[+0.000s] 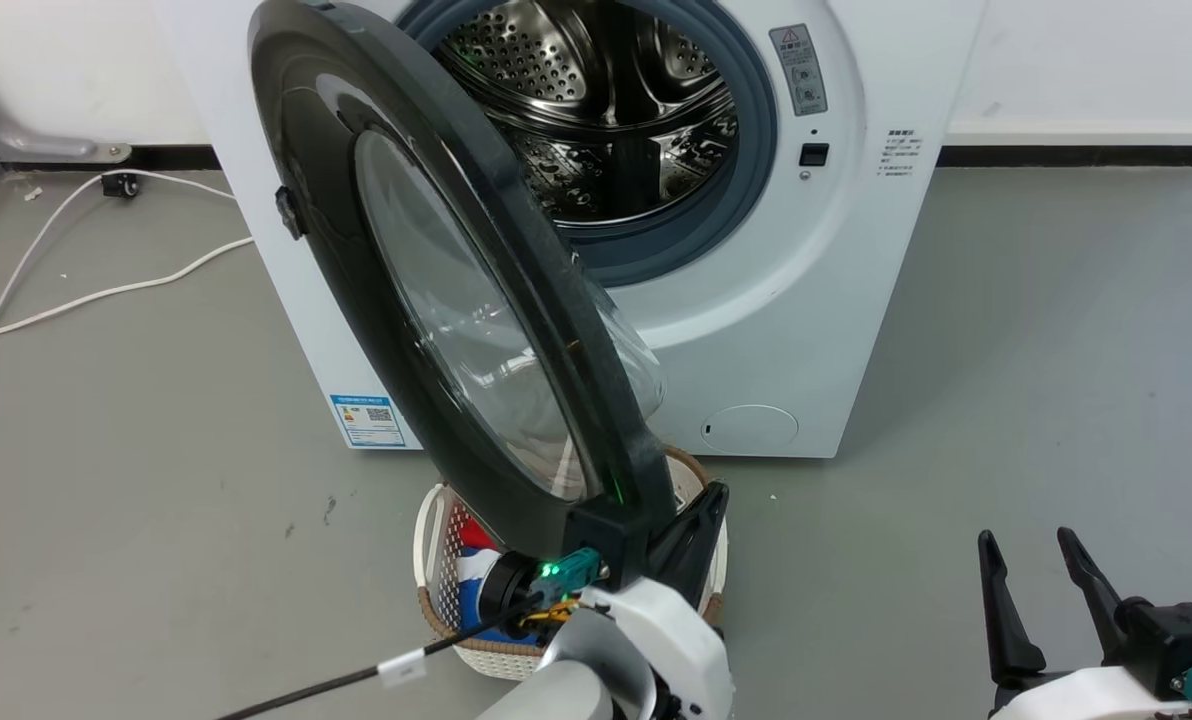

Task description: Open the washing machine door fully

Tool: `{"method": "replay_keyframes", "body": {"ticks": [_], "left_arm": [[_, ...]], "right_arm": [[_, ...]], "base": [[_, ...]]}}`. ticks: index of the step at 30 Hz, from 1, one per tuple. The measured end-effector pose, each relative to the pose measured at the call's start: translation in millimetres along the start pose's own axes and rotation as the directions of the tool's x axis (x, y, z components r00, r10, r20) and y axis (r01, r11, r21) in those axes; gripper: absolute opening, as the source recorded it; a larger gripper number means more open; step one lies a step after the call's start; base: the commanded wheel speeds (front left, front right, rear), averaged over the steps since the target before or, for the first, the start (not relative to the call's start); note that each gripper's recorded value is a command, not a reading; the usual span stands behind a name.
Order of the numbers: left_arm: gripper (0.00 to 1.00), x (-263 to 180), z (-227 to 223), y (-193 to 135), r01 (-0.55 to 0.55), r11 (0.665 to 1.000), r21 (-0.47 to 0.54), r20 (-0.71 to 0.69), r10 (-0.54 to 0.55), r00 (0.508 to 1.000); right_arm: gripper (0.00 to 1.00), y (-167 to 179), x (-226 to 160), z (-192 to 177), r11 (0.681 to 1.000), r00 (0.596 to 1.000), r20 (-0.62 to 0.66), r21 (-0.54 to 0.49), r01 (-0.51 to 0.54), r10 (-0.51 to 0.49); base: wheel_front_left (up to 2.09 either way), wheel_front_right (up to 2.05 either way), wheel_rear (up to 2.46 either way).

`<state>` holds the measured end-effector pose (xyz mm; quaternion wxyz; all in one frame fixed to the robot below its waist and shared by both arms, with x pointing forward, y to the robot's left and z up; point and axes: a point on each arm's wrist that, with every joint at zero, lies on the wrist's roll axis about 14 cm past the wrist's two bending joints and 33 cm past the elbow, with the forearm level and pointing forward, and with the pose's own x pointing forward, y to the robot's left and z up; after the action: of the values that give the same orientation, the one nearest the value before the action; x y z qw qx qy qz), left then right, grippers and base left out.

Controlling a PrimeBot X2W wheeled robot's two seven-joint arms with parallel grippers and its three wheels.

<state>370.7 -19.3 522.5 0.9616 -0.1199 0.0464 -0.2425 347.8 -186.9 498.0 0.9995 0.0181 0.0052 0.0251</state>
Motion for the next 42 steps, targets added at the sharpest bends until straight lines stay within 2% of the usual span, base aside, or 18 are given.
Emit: {"method": "replay_keyframes", "body": {"ticks": [5,11,14,21,25,34,42], "left_arm": [[0.00,-17,2,11,-0.036,0.999,0.005,0.021,0.036,0.999],[0.00,-41,10,34,-0.134,0.991,-0.022,0.059,0.135,0.989],[0.00,-56,18,51,-0.199,0.980,0.007,0.087,0.198,0.976],[0.00,-87,28,79,-0.336,0.941,-0.034,0.136,0.337,0.931],[0.00,-106,39,102,-0.421,0.906,-0.047,0.176,0.422,0.889],[0.00,-172,58,168,-0.636,0.768,-0.068,0.236,0.632,0.738],[0.00,-211,65,223,-0.739,0.667,-0.099,0.227,0.738,0.636]], "right_arm": [[1.00,8,4,-2,1.000,1.000,-0.006,0.003,-0.026,0.026],[1.00,21,12,-4,0.998,0.998,-0.013,0.003,-0.068,0.068],[1.00,30,16,-5,0.995,0.995,-0.020,0.002,-0.095,0.095],[1.00,55,28,-8,0.985,0.985,-0.032,0.001,-0.170,0.170],[1.00,67,35,-9,0.978,0.977,-0.037,0.000,-0.208,0.208],[1.00,100,50,-11,0.955,0.954,-0.044,0.003,-0.298,0.298],[1.00,103,53,-11,0.952,0.951,-0.044,0.007,-0.306,0.306]], "base": [[0.00,0.00,0.00],[0.00,0.00,0.00],[0.00,0.00,0.00],[0.00,0.00,0.00],[0.00,0.00,0.00],[0.00,0.00,0.00],[0.00,0.00,0.00]]}}
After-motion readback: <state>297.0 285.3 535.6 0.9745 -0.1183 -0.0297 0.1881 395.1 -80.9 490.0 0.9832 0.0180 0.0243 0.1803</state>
